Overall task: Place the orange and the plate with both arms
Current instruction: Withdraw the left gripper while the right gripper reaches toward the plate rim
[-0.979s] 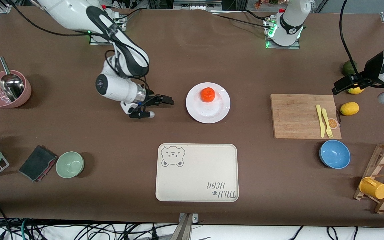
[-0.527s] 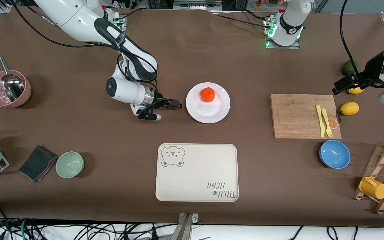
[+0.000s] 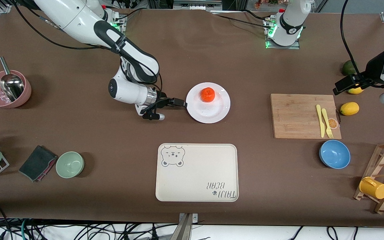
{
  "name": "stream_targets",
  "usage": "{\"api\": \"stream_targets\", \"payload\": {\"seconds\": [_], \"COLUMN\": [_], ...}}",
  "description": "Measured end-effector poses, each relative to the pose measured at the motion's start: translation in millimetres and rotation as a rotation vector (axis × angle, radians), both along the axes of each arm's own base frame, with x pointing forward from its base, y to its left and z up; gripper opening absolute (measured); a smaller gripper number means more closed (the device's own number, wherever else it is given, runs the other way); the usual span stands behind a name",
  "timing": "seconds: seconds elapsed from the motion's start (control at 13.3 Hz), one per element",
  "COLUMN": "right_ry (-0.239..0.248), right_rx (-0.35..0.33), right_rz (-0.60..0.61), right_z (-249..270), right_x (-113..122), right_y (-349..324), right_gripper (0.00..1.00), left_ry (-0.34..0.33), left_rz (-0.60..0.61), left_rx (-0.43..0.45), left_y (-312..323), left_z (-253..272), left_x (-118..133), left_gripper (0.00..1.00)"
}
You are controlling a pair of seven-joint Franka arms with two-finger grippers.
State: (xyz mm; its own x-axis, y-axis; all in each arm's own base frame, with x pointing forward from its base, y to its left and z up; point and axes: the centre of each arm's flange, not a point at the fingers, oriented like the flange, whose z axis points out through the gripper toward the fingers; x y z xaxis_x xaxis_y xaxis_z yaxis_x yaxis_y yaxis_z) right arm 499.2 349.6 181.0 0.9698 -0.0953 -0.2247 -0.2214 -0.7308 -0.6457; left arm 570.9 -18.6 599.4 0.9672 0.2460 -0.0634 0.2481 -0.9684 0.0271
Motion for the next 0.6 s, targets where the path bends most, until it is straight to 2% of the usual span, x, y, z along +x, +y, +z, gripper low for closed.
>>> {"api": "stream_targets", "payload": {"seconds": [0.6], "right_ry": [-0.02], "right_rx": [0.167], "right_rz": [0.131], "right_z": [4], "right_x": [44], "right_y": [-30], "right_gripper": [1.0], "left_ry": [0.012], "left_rz": [-0.006], "left_rx": [0.0], "left_y": [-3], "left_z": [3], "left_x": [-2], "left_gripper": [1.0]}}
